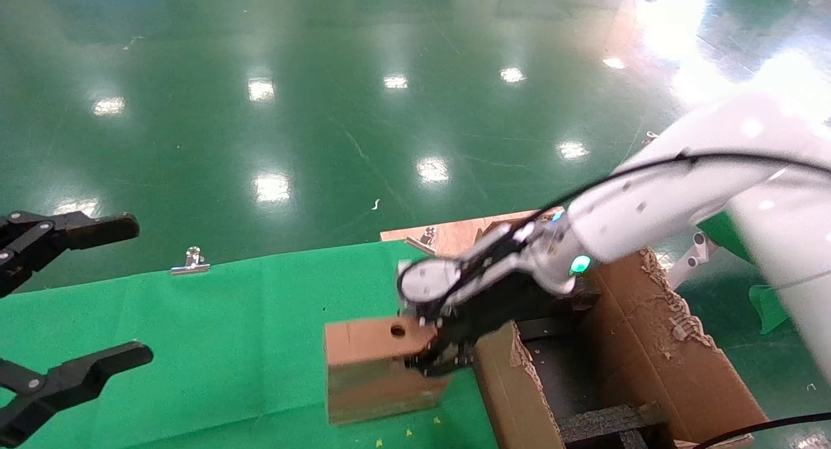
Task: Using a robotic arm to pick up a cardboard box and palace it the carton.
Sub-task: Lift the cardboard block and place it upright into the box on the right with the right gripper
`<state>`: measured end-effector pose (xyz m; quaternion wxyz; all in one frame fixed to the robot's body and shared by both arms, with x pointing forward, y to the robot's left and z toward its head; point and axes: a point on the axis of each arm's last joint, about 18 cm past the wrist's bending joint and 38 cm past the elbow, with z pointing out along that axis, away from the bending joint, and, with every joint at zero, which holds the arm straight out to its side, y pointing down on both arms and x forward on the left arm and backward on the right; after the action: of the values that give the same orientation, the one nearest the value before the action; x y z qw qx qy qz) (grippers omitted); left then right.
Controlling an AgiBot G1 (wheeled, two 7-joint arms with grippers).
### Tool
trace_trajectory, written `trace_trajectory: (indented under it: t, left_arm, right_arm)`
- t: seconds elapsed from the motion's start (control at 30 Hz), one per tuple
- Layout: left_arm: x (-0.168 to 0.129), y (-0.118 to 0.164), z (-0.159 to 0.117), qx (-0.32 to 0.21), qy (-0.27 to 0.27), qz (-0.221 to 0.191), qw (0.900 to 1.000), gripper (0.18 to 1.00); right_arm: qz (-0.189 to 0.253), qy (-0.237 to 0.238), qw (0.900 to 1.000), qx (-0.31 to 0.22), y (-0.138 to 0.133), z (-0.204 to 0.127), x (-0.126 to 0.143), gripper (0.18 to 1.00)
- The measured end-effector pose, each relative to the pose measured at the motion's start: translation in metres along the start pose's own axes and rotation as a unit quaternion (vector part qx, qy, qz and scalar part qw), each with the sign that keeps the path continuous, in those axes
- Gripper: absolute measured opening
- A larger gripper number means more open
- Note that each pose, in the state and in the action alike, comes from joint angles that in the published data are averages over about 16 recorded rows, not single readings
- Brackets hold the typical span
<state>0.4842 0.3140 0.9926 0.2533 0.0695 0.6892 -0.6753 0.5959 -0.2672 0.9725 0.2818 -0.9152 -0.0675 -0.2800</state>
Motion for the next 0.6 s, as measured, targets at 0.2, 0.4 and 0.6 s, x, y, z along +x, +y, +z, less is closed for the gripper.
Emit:
trace_trajectory:
  t: [0.2, 0.4, 0.6]
  left_arm:
    - [0.0, 0.0, 0.0, 0.0, 0.0, 0.0, 1.0, 0.984]
    - [0.0, 0.0, 0.0, 0.0, 0.0, 0.0, 1.0, 0.999]
    - [0.0, 0.0, 0.0, 0.0, 0.0, 0.0, 1.0, 1.001]
  right_arm:
    - [-0.002, 0.047, 0.999, 0.021, -0.016, -0.056, 0.021, 0.347]
    - [0.001, 0.092, 0.995, 0.034, -0.02, -0.11, 0.034, 0.344]
    - [0.02, 0.128, 0.991, 0.031, -0.006, -0.151, 0.036, 0.342]
